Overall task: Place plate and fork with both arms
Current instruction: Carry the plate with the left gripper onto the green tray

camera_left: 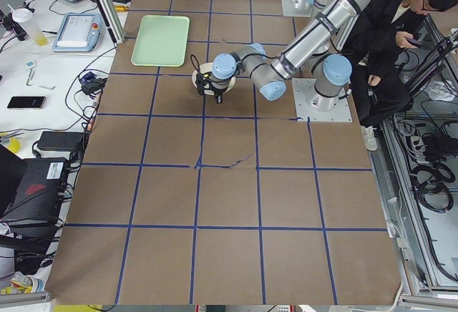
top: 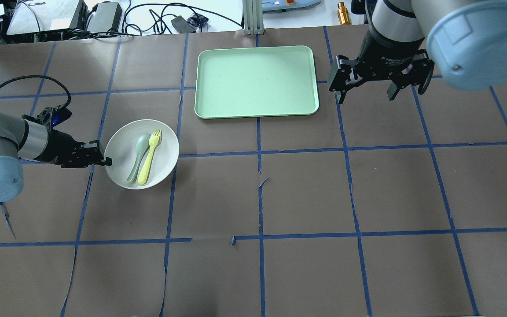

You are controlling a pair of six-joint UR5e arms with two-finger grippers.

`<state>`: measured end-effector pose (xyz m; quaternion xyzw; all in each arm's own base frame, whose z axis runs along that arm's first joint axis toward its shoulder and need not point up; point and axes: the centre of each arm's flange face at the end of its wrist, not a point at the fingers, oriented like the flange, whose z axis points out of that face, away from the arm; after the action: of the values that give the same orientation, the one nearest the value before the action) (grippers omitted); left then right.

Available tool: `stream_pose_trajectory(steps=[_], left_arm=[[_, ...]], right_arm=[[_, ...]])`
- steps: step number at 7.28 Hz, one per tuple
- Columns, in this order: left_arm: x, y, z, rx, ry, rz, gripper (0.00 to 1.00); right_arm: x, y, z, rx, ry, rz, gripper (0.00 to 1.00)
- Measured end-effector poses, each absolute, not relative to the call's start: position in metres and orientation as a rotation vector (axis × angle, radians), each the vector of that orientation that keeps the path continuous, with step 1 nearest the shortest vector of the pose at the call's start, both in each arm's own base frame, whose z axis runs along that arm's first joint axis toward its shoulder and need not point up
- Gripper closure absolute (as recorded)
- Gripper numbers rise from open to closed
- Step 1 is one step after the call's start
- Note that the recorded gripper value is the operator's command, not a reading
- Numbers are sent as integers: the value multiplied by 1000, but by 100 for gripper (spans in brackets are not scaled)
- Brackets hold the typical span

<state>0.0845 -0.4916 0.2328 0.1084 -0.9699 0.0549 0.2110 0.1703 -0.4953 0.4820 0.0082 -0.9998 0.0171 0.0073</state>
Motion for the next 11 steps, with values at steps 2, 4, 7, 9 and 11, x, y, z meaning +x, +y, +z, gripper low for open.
stream_pose_trajectory(steps=[2,4,7,9,11], left_arm=[[63,-526,250,333,-2644,157,100],[13,-575,265,283,-2659,131,100],[-56,-651,268,241,-2678,119,100],[-105,-706,256,251,-2706,113,100],[-151,-746,236,321,-2727,101,100]], right_arm=[[170,-495,482,25,-3126,53,0],[170,-495,482,25,-3126,53,0],[170,-495,483,27,-3125,55,0],[170,-495,483,26,-3126,55,0],[170,-495,483,26,-3126,55,0]])
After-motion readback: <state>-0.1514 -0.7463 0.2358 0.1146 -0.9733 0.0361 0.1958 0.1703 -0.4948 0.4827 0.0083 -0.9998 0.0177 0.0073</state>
